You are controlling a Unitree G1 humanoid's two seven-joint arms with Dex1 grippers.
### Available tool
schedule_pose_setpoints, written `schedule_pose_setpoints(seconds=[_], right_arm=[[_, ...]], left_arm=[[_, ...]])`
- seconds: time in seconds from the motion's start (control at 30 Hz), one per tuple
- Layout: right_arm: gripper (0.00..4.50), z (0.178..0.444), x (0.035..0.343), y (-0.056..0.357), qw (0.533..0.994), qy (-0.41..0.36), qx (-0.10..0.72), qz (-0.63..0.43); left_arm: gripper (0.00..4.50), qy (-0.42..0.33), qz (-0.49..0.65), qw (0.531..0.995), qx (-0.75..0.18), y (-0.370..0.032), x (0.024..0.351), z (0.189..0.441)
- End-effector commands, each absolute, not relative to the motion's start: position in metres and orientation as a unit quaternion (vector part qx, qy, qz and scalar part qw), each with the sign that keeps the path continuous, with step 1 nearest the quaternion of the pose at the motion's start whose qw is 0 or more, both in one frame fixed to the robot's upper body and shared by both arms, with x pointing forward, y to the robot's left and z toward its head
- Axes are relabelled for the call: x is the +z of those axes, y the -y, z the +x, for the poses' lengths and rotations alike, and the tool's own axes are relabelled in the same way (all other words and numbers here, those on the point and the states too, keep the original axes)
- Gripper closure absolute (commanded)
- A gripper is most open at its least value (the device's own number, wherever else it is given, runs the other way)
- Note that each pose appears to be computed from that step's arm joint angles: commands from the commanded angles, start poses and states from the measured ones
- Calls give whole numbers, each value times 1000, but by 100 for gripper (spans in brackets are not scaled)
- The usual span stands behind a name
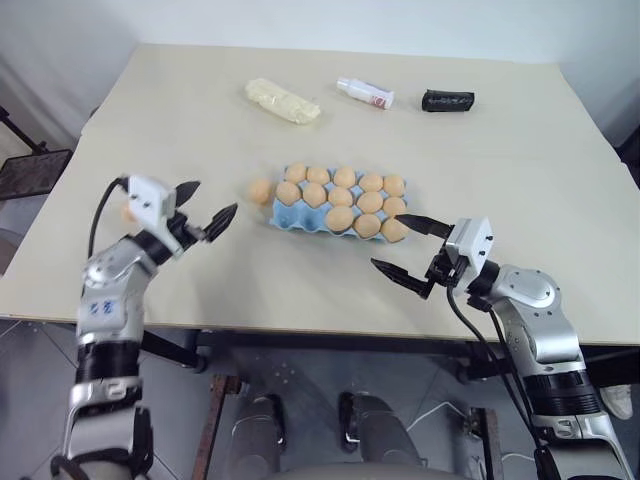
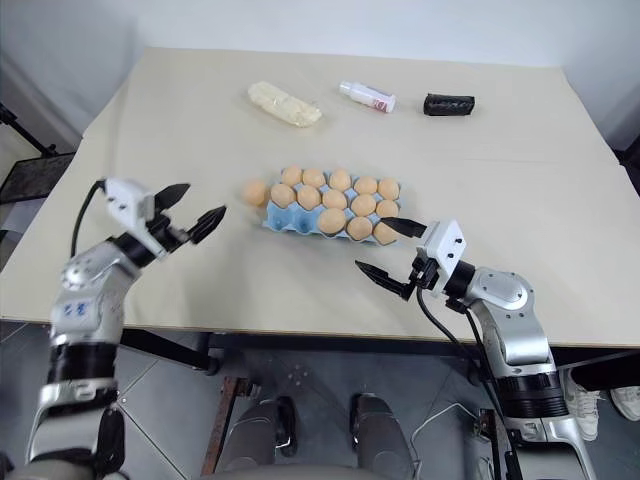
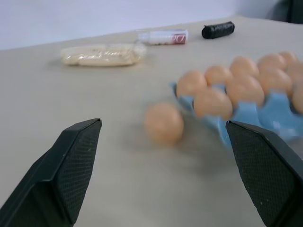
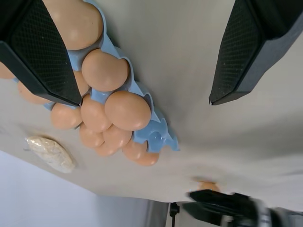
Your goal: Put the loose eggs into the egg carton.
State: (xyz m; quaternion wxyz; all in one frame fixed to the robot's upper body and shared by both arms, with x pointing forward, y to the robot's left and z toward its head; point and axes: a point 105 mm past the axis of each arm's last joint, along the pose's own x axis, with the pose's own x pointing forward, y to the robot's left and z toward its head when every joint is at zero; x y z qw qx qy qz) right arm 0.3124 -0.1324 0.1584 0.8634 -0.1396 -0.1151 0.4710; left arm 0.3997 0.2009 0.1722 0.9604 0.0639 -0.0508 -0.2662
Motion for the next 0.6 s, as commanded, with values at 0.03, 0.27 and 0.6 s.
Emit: schedule_pose_setpoints(seconds=[0.03,0.27,0.6], right_arm=[[0,310,171,136,864,135,460,-152],[0,308,171,139,871,141,446,-152],[0,302,169,142,878,143,432,-150]], left_arm=[[2,27,78,966,-244,-195,170,425],[2,15,60,978,-200,-179,176,460],[2,-21,65,978,-195,-163,160,468]])
